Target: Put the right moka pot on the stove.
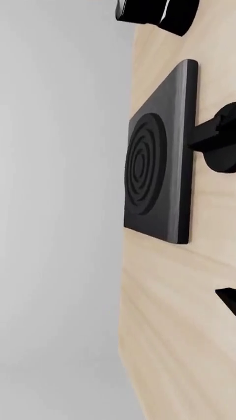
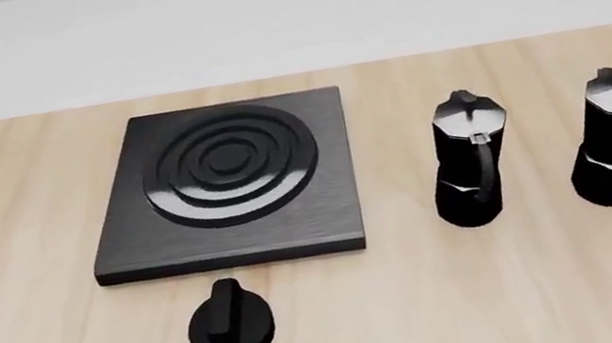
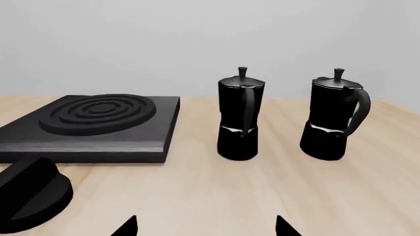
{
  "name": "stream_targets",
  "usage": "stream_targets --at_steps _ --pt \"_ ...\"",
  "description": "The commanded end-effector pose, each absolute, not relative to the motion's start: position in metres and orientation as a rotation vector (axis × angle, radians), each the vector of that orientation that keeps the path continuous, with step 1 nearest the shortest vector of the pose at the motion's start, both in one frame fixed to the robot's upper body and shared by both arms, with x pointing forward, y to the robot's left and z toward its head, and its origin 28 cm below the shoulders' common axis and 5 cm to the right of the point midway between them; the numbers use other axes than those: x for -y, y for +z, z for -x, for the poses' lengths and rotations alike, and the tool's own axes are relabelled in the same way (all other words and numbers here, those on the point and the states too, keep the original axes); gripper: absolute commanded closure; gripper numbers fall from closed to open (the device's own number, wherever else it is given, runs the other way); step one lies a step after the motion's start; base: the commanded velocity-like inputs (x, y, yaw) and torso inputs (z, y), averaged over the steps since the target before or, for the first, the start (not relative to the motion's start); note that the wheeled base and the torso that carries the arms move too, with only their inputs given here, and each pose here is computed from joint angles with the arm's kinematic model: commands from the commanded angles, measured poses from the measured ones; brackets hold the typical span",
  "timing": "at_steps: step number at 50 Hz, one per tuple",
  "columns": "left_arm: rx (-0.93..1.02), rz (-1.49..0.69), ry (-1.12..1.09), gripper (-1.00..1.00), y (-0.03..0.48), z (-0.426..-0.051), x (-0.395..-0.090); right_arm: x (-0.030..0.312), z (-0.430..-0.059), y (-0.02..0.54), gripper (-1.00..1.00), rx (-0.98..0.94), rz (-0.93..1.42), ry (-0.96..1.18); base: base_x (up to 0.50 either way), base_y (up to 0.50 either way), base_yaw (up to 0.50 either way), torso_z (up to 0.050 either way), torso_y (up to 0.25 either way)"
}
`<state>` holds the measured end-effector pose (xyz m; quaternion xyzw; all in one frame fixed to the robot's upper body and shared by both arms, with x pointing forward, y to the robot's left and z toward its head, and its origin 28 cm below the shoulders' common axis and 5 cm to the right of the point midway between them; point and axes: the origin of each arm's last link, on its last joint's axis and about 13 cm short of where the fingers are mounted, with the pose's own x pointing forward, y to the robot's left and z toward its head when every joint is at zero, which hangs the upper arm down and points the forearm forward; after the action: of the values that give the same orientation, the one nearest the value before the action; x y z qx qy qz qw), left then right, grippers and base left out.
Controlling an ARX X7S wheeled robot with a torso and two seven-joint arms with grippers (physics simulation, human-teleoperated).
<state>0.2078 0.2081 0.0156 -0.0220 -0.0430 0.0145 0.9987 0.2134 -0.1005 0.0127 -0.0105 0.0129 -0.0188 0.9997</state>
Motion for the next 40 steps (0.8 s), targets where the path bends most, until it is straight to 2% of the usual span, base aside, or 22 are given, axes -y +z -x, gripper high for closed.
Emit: stream_targets --at_steps 1,40 --pt "0.085 0.043 0.028 -1.0 0.0145 -0.2075 -0.2081 0.1009 -0.2132 0.0121 -1.0 -0.028 0.016 -0.035 0.17 0.0 0.0 0.0 0.0" --pt "0.078 0.042 0.028 -1.0 0.0155 -0.209 -0.208 0.1008 -0.2143 0.0113 -1.0 -0.031 0.026 -0.032 0.2 0.0 0.0 0.0 0.0"
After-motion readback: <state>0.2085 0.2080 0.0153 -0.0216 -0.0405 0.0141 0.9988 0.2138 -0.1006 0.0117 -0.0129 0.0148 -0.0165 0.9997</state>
